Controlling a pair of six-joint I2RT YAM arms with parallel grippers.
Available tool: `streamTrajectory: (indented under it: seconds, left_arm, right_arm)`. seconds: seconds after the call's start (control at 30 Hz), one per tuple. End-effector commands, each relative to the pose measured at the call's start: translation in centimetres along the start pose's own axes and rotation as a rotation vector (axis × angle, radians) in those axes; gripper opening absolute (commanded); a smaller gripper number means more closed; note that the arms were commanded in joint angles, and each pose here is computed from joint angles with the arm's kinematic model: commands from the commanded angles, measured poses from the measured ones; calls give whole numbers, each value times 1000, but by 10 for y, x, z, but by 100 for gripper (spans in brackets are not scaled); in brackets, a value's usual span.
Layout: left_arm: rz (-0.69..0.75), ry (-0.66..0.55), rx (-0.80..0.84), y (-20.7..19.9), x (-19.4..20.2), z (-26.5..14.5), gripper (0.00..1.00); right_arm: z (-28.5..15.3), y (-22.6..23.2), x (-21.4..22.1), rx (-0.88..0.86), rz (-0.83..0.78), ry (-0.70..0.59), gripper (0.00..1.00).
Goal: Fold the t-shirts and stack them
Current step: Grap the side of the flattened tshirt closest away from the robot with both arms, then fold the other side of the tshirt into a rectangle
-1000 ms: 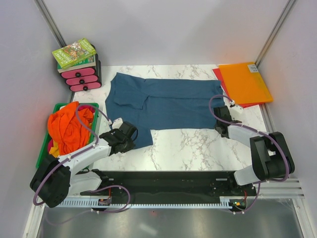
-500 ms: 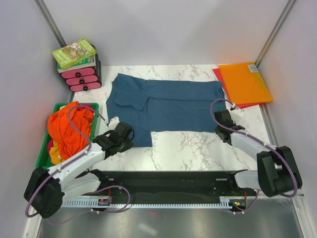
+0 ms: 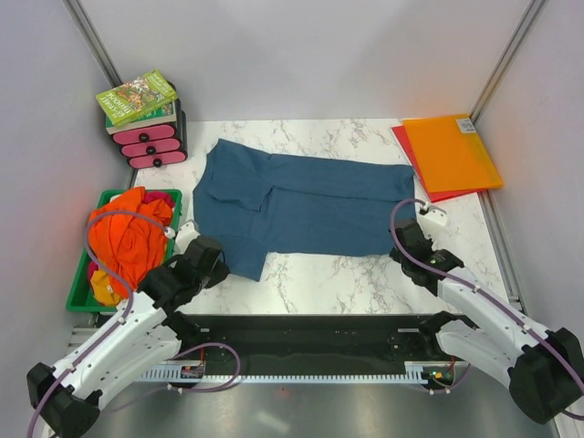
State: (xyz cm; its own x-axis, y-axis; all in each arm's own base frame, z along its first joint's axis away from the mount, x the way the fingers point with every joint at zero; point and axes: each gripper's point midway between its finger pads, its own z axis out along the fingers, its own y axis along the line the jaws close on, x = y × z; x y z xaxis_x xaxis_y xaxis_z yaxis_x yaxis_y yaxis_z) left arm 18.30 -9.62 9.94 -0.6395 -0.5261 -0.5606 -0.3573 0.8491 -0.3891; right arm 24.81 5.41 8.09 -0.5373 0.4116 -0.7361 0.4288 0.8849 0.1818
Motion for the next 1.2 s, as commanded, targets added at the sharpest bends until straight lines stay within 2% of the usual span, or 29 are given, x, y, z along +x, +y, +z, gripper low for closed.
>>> streamTrajectory:
  seconds: [0.0, 0.2, 0.3, 0.43, 0.57, 0.77, 1.17]
  left_arm:
    - [-55, -45, -4, 3, -15, -19, 2]
    - [-26, -119, -23, -16, -44, -23, 2]
    - [15, -159, -15, -38, -63, -19, 2]
    - [98, -200, -37, -65, -88, -9, 2]
    - [115, -200, -115, -72, -108, 17, 2]
    - [108, -203, -193, -78, -141, 53, 2]
    - [111, -244, -269, -84, -190, 92, 2]
  right_arm:
    - [-15, -11, -11, 25, 36, -39, 0]
    - [-25, 3, -52, 36, 37, -119, 0]
    - [-22, 10, -71, 49, 33, -146, 0]
    - [-5, 9, -92, 67, 42, -148, 0]
    - [19, 6, -111, 111, 59, -150, 0]
    - [53, 1, -105, 174, 84, -103, 0]
    - [82, 5, -102, 206, 96, -85, 0]
